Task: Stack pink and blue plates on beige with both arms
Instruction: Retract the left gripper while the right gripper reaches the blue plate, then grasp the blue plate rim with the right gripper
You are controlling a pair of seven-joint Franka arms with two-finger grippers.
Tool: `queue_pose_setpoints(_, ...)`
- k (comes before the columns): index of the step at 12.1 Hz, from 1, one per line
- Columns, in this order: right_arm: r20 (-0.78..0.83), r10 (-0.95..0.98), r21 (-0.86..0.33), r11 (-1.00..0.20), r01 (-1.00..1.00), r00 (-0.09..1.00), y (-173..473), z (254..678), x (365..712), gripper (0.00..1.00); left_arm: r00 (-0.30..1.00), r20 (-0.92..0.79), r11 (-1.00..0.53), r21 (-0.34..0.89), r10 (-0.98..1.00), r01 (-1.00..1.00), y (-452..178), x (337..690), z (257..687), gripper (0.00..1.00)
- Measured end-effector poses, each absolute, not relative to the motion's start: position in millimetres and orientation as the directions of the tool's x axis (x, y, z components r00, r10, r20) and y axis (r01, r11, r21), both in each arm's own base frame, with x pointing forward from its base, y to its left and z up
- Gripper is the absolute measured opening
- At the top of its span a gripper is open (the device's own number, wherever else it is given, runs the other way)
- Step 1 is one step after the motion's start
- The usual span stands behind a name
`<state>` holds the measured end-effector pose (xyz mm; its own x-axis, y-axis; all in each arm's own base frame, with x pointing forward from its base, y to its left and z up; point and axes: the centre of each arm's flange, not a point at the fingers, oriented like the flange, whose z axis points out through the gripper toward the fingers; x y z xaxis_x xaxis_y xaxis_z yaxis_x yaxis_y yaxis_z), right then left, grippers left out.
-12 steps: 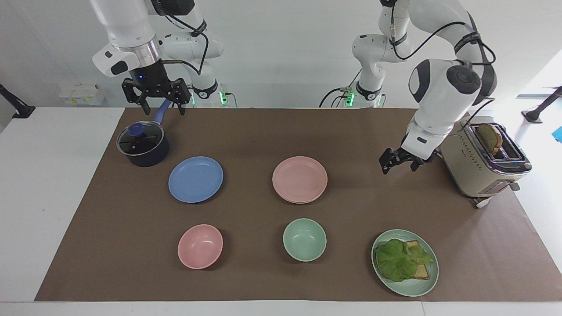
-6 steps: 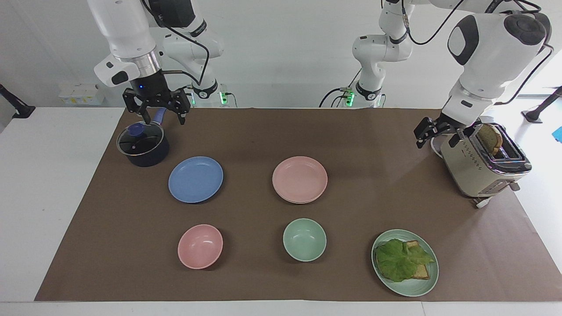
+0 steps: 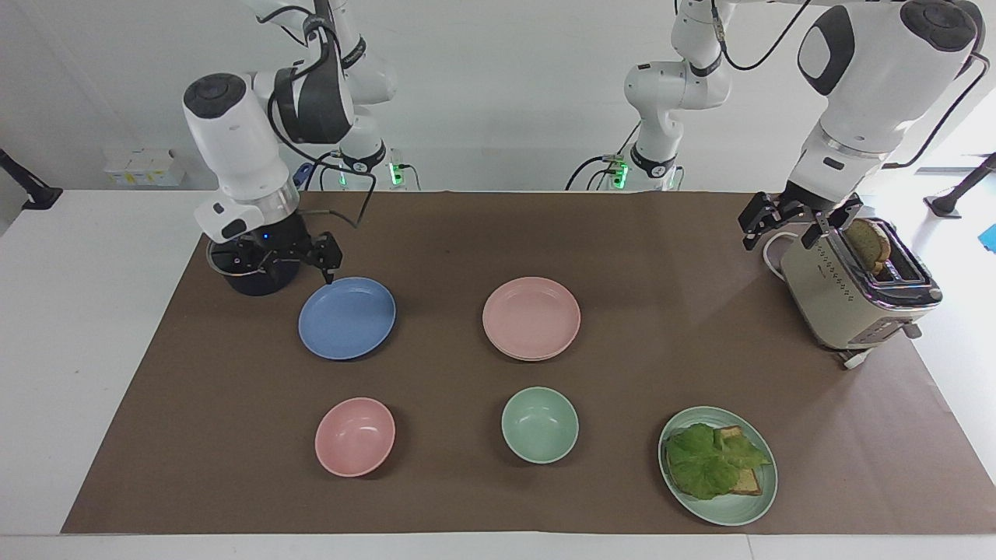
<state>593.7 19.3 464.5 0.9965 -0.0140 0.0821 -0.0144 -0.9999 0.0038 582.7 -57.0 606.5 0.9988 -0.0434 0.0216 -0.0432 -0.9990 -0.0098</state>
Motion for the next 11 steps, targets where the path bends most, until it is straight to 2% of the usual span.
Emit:
queue_pose_setpoints(3, 0.078, 0.015, 0.007, -1.0, 0.014, 0.997, -5.0, 399.6, 612.6, 1.0, 0.999, 0.021, -0.999, -0.01, -0.035, -0.035, -52.4, 583.1, 606.3, 1.0)
queue_pose_setpoints(5, 0.081, 0.033, 0.009, -0.999, 0.032, 0.996, -14.9, 370.2, 609.1, 1.0, 0.999, 0.021, -0.999, -0.01, -0.031, -0.031, -49.9, 583.3, 606.3, 1.0)
queue_pose_setpoints(11, 0.05, 0.056, 0.009, -0.998, 0.056, 0.997, -32.3, 325.3, 599.5, 1.0, 0.999, 0.021, -0.999, -0.01, -0.031, -0.031, -49.8, 583.3, 606.3, 1.0)
